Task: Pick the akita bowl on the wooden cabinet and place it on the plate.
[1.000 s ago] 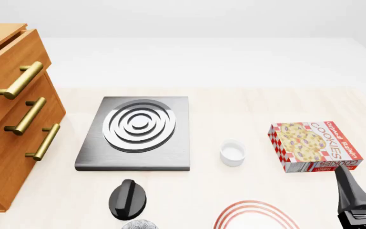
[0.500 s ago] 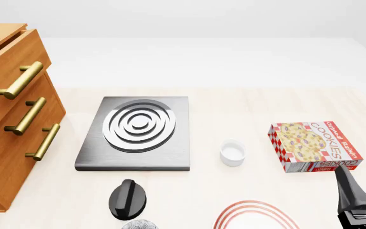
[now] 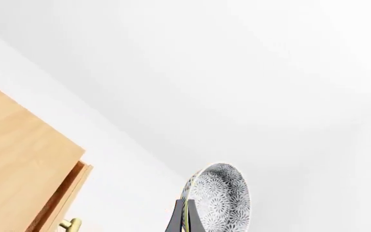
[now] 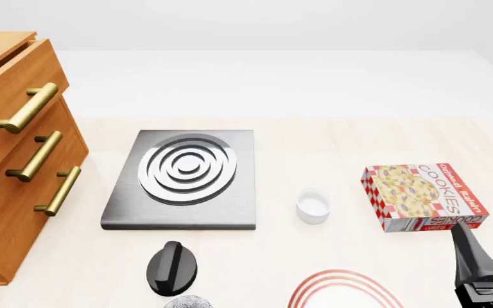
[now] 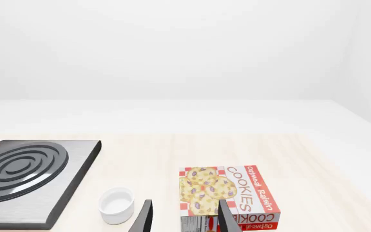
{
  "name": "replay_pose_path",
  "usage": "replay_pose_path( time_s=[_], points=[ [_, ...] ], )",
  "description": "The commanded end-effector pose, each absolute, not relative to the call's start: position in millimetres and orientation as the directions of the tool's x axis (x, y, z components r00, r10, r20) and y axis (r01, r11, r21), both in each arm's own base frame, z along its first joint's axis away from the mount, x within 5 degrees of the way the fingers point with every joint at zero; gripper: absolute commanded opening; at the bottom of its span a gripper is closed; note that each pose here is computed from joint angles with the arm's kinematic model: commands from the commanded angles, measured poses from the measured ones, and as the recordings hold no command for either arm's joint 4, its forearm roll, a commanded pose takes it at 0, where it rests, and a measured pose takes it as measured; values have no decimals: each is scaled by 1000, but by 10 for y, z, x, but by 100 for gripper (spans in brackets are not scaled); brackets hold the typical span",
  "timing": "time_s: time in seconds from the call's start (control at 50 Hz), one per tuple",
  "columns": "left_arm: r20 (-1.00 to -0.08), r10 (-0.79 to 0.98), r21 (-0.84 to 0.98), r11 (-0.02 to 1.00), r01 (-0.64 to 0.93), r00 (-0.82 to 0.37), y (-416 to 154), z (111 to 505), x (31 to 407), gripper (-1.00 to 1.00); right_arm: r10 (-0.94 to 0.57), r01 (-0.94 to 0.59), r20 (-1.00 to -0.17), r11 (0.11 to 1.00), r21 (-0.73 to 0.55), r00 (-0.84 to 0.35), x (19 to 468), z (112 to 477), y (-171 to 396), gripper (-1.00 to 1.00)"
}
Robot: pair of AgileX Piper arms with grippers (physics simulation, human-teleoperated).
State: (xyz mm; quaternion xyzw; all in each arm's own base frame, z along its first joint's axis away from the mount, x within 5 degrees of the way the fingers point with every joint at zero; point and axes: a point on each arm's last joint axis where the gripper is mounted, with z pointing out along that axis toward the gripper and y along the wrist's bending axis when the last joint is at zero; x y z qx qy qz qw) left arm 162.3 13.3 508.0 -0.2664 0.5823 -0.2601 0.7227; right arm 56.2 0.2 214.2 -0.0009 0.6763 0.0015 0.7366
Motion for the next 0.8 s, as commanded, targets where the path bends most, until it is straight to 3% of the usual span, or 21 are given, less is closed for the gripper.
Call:
replay_pose_path(
  time_s=[0.02,0.46,0.8],
  points=[
    [-712,-692,-675,721,155,121,-45,5233,1536,-100,1,-3,-996,1000,1,85,562,2142,2,100],
    [-728,-684,-649,705,285,35,-304,5484,1574,-100,1,-3,-996,1000,0,85,562,2142,2,100],
    [-732,-679,-650,673,354,-55,-523,5462,1658,-100,1,-4,-996,1000,0,86,563,2140,2,100]
  ],
)
